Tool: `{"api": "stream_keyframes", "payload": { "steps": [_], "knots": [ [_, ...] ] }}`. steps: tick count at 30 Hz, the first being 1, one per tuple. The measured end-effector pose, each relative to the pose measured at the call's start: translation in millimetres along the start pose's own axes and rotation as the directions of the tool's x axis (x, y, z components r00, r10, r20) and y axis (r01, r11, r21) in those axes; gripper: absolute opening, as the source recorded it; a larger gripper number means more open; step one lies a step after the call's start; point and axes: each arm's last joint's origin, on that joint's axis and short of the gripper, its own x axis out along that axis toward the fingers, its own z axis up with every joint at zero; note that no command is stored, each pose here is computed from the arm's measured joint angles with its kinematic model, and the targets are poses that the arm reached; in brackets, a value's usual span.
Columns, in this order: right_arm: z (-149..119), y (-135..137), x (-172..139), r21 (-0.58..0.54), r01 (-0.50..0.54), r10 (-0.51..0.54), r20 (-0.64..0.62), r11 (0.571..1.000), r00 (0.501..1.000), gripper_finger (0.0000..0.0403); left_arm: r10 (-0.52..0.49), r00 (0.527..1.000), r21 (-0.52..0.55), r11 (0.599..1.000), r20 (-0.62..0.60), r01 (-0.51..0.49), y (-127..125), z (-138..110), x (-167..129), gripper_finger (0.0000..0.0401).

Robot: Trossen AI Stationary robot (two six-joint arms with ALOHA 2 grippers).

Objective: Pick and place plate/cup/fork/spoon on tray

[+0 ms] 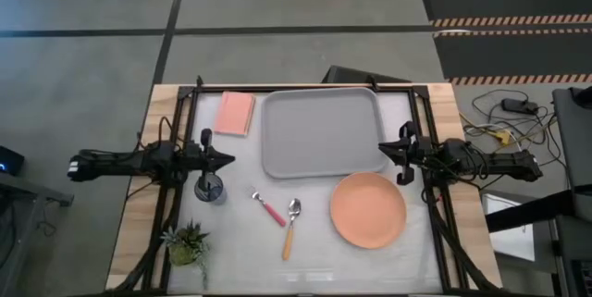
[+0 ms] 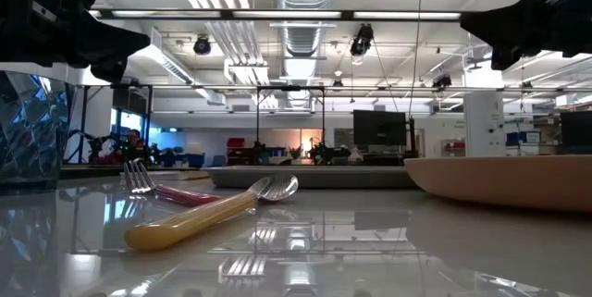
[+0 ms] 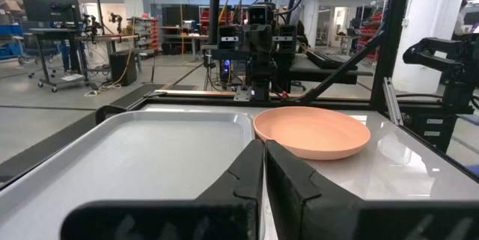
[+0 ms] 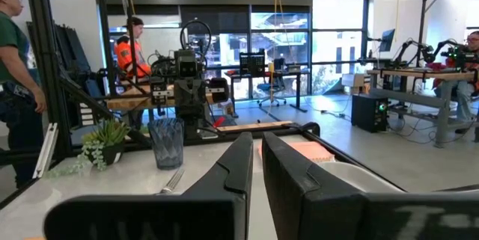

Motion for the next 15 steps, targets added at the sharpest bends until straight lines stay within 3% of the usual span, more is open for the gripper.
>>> {"api": "stream_keyframes", "payload": {
  "steps": [3, 6, 10, 12, 15],
  "knots": [
    [0.2, 0.0, 0.0, 0.021, -0.001, 0.001, 0.002, 1.0, 1.0, 0.0022, 0.0, 1.0, 0.0, 1.0, 0.0, 0.0, 0.0, 0.0, 0.0, 0.0],
    [0.7, 0.1, 0.0, 0.124, -0.003, 0.002, 0.007, 0.992, 1.0, 0.0022, 0.0, 1.0, 0.0, 1.0, 0.0, 0.0, 0.0, 0.0, 0.0, 0.0],
    [2.0, 0.1, 0.3, 0.394, -0.004, 0.003, 0.002, 0.919, 1.0, 0.0022, -0.002, 0.999, -0.044, 0.999, 0.049, 0.004, -0.1, 4.7, -0.1, 0.0],
    [4.6, 0.2, 0.3, 0.437, -0.01, 0.005, 0.013, 0.899, 1.0, 0.0022, -0.004, 0.995, -0.118, 0.993, 0.096, 0.016, -0.3, 9.3, -0.4, 0.0],
    [7.0, -0.8, 0.2, 0.461, 0.013, -0.029, 0.028, 0.887, 0.999, 0.0022, -0.005, 0.984, -0.136, 0.99, 0.181, 0.03, -0.4, 17.5, -1.6, 0.0]
  ]
}}
